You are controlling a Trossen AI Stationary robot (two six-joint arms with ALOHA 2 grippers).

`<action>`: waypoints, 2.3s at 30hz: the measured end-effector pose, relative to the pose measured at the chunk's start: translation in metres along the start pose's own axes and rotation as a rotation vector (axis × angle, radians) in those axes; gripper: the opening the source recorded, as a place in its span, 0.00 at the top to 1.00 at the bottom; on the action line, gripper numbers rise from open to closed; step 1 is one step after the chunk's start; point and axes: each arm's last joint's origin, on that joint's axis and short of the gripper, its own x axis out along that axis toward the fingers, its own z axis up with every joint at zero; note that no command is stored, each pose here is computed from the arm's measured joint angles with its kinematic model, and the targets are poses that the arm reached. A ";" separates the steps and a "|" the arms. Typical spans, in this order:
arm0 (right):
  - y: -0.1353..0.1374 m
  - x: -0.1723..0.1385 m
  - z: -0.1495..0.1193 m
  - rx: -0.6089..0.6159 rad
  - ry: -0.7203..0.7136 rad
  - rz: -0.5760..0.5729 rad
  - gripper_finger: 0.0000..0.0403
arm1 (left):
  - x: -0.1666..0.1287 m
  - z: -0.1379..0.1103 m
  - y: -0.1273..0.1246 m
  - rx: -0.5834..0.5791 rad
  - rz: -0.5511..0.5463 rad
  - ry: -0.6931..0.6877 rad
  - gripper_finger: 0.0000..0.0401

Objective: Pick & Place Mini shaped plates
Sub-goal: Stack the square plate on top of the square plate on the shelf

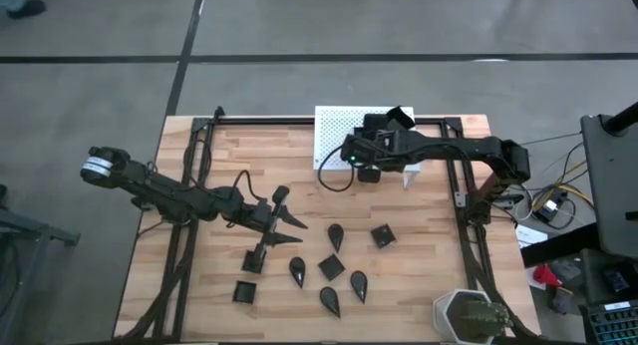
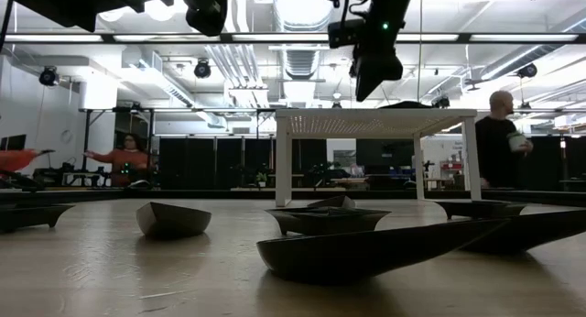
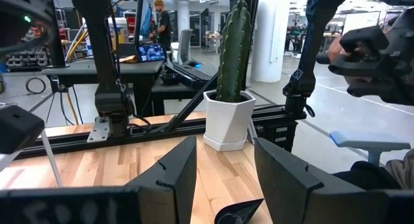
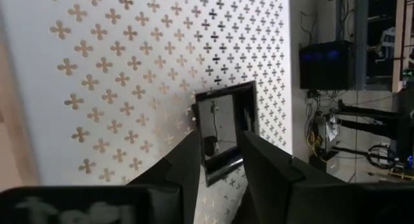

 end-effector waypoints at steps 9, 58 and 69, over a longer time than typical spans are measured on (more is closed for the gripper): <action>0.001 -0.017 -0.002 0.048 -0.045 0.004 0.73 | 0.000 0.000 0.000 0.000 0.000 0.001 0.62; 0.154 -0.166 -0.054 -0.100 -0.261 0.456 0.83 | 0.000 -0.001 -0.001 0.015 -0.005 0.009 0.62; 0.183 -0.145 -0.068 -0.128 -0.218 0.547 0.83 | 0.000 0.001 -0.001 0.053 -0.003 -0.007 0.62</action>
